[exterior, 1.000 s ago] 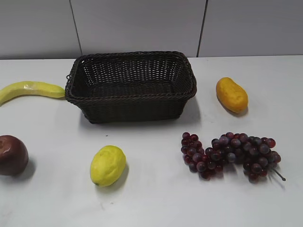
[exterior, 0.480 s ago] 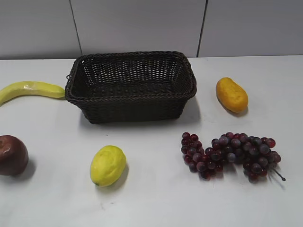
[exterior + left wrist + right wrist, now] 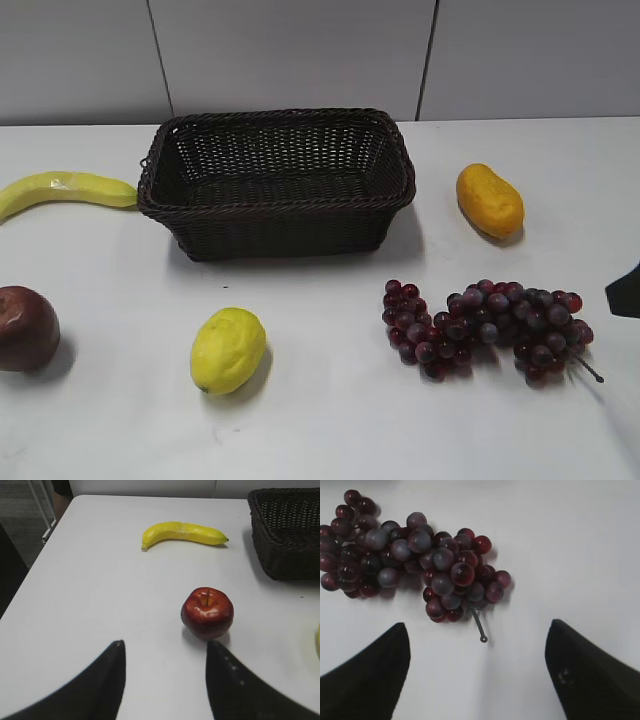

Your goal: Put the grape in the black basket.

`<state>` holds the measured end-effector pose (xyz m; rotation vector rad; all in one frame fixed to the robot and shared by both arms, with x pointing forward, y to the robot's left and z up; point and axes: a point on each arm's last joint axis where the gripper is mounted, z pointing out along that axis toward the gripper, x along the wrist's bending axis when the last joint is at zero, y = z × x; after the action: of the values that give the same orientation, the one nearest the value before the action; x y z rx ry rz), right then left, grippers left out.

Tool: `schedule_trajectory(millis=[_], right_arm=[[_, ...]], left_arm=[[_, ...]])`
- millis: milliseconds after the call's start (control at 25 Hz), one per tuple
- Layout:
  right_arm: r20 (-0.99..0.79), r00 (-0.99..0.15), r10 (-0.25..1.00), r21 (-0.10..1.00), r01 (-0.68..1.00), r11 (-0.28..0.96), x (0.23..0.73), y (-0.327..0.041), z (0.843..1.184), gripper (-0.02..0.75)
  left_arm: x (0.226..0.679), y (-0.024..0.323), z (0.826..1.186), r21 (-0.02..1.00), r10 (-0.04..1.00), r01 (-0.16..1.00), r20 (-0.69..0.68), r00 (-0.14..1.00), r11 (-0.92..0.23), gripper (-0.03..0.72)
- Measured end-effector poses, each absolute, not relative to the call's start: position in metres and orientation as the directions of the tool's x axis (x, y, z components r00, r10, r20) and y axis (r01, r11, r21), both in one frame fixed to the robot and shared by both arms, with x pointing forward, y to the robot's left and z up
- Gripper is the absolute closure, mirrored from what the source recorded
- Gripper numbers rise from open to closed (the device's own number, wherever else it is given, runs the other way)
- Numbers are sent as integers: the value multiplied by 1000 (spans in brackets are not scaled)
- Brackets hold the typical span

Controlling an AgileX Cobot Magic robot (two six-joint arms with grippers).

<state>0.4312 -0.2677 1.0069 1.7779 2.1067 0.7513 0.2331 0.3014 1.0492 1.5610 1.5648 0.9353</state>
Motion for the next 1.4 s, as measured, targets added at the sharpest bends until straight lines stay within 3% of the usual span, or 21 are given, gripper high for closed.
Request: schedule_trajectory(millis=[440, 1000, 1120, 1280, 1400], right_arm=[[59, -431, 900, 409, 833, 372, 486, -234, 959, 100], [89, -454, 887, 248, 872, 422, 533, -225, 900, 112], [98, -449, 888, 238, 877, 417, 533, -224, 897, 180], [114, -438, 892, 233, 884, 405, 532, -223, 897, 406], [118, -439, 891, 227, 885, 406, 531, -223, 897, 418]], left_arm=[[233, 301, 1049, 881, 1000, 474, 0, -2, 1, 199], [233, 301, 1049, 881, 1000, 474, 0, -2, 1, 199], [233, 301, 1049, 881, 1000, 474, 0, -2, 1, 199], [233, 301, 1049, 881, 1000, 474, 0, -2, 1, 199], [233, 301, 1049, 881, 1000, 474, 0, -2, 1, 199]])
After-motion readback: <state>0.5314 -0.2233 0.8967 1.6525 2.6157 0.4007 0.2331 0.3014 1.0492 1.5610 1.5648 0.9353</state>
